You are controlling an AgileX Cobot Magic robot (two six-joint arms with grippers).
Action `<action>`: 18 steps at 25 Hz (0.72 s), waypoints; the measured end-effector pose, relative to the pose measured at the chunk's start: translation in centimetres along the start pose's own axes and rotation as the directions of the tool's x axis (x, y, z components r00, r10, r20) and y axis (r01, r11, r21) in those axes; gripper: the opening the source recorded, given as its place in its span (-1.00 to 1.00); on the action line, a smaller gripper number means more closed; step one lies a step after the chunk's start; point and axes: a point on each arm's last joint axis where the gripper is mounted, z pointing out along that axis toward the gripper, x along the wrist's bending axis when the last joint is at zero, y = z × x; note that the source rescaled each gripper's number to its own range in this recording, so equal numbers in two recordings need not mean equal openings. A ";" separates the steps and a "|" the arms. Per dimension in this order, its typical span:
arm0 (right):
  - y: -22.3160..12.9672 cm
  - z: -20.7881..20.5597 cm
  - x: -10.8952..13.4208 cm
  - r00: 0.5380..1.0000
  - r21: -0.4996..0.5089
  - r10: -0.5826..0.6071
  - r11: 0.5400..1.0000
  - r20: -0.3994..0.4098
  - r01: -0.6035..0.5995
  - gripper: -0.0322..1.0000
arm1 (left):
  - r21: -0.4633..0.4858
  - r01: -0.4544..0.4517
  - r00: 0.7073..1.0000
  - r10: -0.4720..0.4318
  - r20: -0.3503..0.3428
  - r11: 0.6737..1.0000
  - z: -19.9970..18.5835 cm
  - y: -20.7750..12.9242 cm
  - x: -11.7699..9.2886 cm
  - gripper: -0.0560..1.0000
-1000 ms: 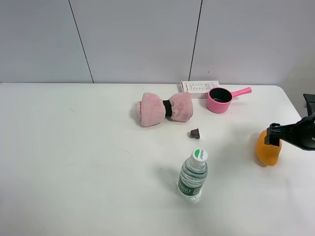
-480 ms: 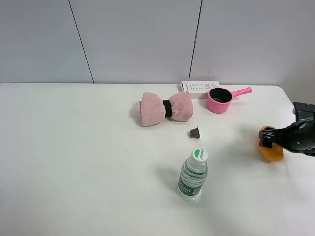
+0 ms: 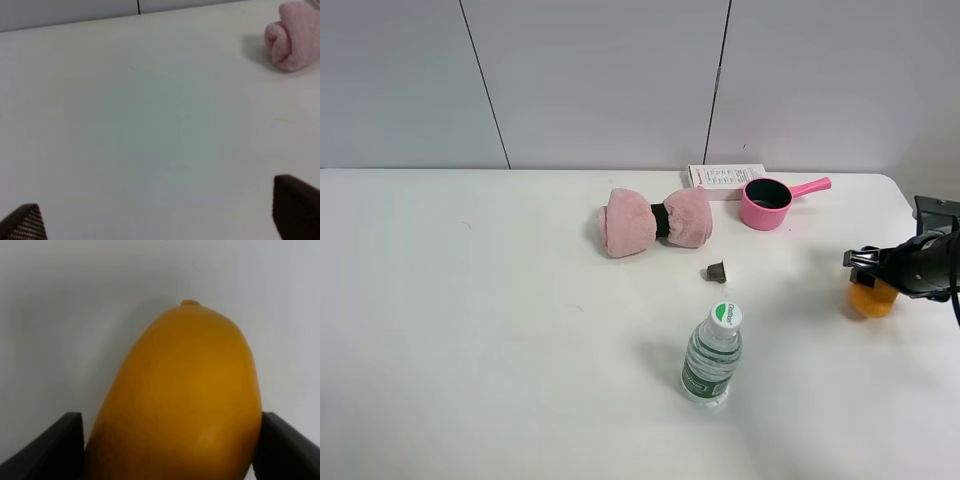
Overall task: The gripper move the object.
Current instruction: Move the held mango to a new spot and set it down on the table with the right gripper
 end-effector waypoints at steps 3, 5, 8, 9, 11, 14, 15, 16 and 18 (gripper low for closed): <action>0.1 0.2 0.0 1.000 -0.009 0.001 1.000 0.001 -0.001 -0.85 | 0.000 0.000 1.000 0.000 0.000 1.000 0.0 0.0 0.0 1.00; 0.2 0.3 0.0 1.000 -0.014 -0.002 1.000 0.002 0.002 -0.85 | 0.000 0.000 1.000 0.000 0.000 1.000 0.0 0.0 0.0 1.00; 0.2 0.3 0.0 1.000 -0.015 -0.019 1.000 0.002 0.019 -0.86 | 0.000 0.000 1.000 0.000 0.000 1.000 0.0 0.0 0.0 1.00; 0.1 0.3 0.0 1.000 -0.013 -0.028 1.000 0.002 0.028 -0.86 | 0.000 0.000 1.000 0.000 0.000 1.000 0.0 0.0 0.0 1.00; 0.2 0.1 0.0 0.999 -0.009 -0.051 0.999 0.001 0.051 -0.87 | 0.000 0.000 1.000 0.000 0.000 1.000 0.0 0.0 0.0 1.00; 0.2 -0.9 0.1 0.995 0.007 -0.103 0.995 -0.005 0.103 -0.88 | 0.000 0.000 1.000 0.000 0.000 1.000 0.0 0.0 0.0 1.00; 0.4 -1.4 0.1 0.993 -0.001 -0.120 0.993 -0.006 0.120 -0.89 | 0.000 0.000 1.000 0.000 0.000 1.000 0.0 0.0 0.0 1.00; 0.7 -2.1 0.1 0.990 -0.024 -0.141 0.990 -0.004 0.141 -0.89 | 0.000 0.000 1.000 0.000 0.000 1.000 0.0 0.0 0.0 1.00; 1.4 -3.5 0.1 0.984 -0.080 -0.178 0.981 0.005 0.178 -0.89 | 0.000 0.000 1.000 0.000 0.000 1.000 0.0 0.0 0.0 1.00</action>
